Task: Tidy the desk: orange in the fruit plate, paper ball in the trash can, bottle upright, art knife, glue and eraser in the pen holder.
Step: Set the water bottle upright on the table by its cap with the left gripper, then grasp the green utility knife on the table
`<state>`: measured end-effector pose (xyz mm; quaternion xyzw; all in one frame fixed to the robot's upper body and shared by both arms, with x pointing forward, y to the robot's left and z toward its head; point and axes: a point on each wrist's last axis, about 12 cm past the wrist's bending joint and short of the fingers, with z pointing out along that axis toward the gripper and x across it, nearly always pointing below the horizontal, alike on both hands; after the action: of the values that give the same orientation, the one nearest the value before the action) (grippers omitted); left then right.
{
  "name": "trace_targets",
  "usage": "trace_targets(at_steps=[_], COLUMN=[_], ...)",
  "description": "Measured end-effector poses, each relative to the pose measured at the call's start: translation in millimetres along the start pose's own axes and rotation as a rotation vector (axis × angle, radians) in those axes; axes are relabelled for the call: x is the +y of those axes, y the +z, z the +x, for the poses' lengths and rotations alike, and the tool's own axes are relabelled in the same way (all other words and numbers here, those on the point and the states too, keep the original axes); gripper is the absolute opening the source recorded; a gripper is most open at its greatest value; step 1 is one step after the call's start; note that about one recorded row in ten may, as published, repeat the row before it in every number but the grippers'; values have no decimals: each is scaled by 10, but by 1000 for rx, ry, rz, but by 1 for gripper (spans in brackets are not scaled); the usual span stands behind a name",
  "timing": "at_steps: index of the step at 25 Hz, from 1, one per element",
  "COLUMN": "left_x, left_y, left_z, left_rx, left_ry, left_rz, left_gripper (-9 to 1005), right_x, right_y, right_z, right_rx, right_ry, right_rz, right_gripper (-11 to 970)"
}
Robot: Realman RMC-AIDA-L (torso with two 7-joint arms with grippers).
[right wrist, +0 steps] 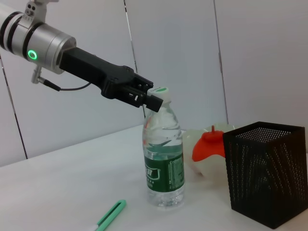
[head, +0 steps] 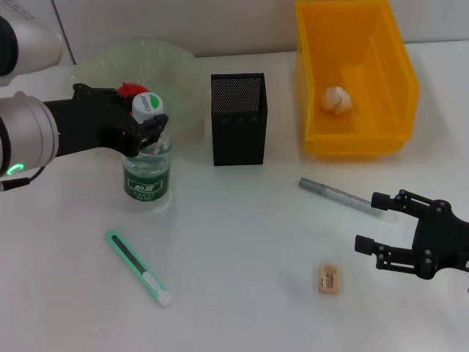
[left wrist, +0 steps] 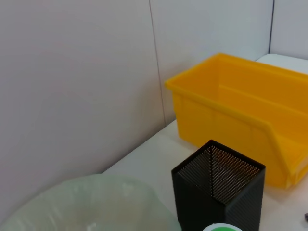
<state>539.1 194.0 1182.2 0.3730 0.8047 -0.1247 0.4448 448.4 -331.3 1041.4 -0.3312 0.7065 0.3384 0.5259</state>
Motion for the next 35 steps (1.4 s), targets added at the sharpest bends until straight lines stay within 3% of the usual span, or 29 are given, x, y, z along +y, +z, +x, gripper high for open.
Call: trace_targets(at_steps=[17, 35], left_x=[34, 191], left_y=[-13, -218], left_z=[40, -92], left_rx=[-12, -88], left_ry=[-26, -3], left_rz=[-27, -108], left_gripper=[435, 799], right_x=[-16, -20], right_y=[25, 29], right_z=[-22, -30], right_rx=[-3, -4], right_ry=[1, 0], right_rz=[-6, -8], right_gripper=[830, 830])
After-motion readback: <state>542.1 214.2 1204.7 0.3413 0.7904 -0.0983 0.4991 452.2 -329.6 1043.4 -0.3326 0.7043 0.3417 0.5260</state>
